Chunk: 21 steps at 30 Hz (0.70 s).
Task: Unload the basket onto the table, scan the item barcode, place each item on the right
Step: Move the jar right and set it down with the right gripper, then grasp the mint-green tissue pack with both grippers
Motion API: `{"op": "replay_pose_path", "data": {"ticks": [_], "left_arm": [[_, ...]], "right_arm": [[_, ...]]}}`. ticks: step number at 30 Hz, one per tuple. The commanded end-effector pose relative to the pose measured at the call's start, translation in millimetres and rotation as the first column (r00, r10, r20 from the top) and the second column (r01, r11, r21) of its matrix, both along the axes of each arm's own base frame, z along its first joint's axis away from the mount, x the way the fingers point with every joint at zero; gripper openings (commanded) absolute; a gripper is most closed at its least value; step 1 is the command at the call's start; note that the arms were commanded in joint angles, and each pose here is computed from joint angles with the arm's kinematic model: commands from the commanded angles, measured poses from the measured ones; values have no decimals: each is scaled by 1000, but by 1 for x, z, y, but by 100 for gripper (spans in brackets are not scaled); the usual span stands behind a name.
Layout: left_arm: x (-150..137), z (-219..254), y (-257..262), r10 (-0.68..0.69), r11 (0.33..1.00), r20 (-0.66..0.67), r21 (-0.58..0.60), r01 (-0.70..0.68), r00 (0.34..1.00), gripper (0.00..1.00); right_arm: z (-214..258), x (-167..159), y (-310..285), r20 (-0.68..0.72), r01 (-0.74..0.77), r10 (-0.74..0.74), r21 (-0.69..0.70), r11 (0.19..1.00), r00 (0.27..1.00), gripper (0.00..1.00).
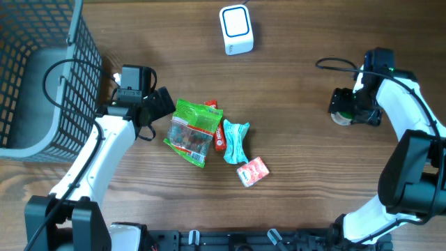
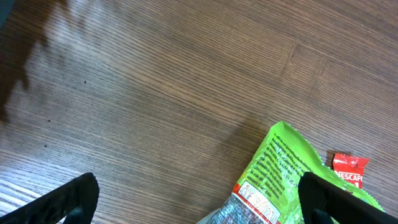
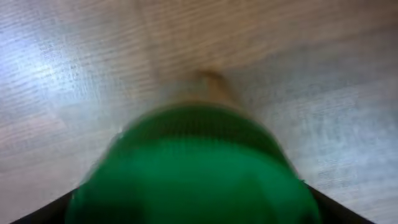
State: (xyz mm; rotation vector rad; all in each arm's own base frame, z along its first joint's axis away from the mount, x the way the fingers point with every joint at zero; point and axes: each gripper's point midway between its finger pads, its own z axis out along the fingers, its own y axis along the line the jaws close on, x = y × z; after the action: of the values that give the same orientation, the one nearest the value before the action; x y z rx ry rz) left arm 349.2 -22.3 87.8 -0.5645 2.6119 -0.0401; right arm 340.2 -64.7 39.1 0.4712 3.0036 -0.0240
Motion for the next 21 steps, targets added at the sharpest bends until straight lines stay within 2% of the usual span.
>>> {"op": "replay_pose_path", "data": {"ticks": [1, 3, 4, 6, 7, 9, 12, 17, 21], "left_arm": [[2, 5, 2, 2, 1000, 18, 8, -2, 1000, 100], [2, 5, 2, 2, 1000, 18, 8, -2, 1000, 100], [2, 5, 2, 2, 1000, 18, 8, -2, 1000, 100], [2, 5, 2, 2, 1000, 18, 8, -2, 1000, 100], [2, 5, 2, 2, 1000, 18, 8, -2, 1000, 100], [2, 5, 2, 2, 1000, 18, 8, -2, 1000, 100], [2, 5, 2, 2, 1000, 18, 8, -2, 1000, 100], [1, 5, 2, 2, 1000, 18, 8, -2, 1000, 100], [2, 5, 2, 2, 1000, 18, 8, -2, 1000, 100]], "right_arm": [[46, 25, -9, 66, -27, 30, -42, 999, 997, 91], [95, 43, 1, 126, -46, 45, 3, 999, 991, 90], [121, 52, 24, 179, -120, 102, 94, 988, 979, 86], [156, 55, 78, 285, -322, 245, 264, 909, 927, 79], [164, 46, 111, 305, -407, 310, 344, 846, 901, 78], [154, 25, 144, 233, -447, 384, 382, 809, 893, 73], [125, -7, 192, 134, -487, 479, 430, 760, 867, 73], [44, -60, 256, 19, -496, 554, 471, 730, 832, 73], [0, -83, 291, 90, -593, 629, 457, 663, 772, 69]]}}
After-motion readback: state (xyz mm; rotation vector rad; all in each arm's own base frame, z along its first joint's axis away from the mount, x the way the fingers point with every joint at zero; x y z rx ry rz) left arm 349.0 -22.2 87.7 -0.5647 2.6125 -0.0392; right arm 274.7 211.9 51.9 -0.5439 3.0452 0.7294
